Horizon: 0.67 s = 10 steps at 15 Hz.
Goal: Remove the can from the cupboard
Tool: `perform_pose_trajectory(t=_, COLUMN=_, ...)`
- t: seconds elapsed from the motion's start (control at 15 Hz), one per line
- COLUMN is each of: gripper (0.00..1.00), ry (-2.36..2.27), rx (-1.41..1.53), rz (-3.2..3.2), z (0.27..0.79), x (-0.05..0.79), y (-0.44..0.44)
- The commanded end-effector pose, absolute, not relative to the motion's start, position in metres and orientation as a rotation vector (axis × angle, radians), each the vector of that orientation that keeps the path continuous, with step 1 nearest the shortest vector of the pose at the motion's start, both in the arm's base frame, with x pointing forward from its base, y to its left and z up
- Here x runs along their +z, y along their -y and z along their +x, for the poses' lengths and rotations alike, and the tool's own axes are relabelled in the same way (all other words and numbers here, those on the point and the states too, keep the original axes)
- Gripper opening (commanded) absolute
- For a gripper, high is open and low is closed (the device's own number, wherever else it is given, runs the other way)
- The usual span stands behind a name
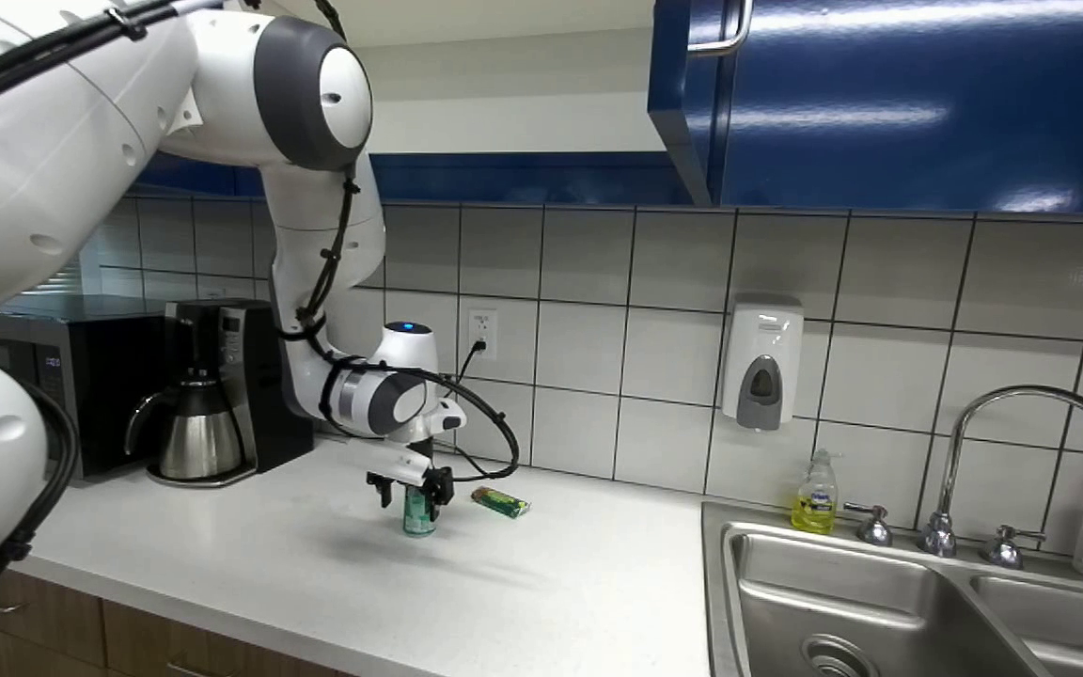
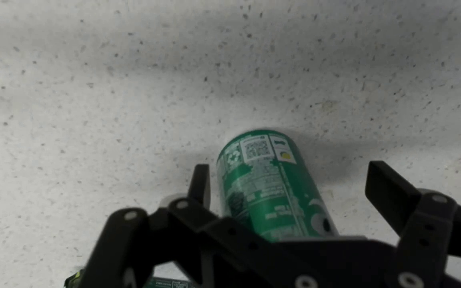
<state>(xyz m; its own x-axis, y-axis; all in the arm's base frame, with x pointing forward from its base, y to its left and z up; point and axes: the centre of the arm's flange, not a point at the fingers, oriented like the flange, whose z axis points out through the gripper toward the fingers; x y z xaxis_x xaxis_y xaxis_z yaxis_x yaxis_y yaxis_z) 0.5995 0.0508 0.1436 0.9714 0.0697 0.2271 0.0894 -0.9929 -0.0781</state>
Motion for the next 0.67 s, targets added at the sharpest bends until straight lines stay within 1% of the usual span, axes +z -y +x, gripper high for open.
perform_pose_trajectory(t=0.0, gripper=1.0, ry=0.133, rx=-0.279, rz=-3.005, z=0.579, x=0.171, y=-0.06)
perform_pose_trajectory(t=0.6, gripper=1.0, ry=0.206, rx=-0.11, rz=-3.008, z=0.544, x=0.225, y=-0.081)
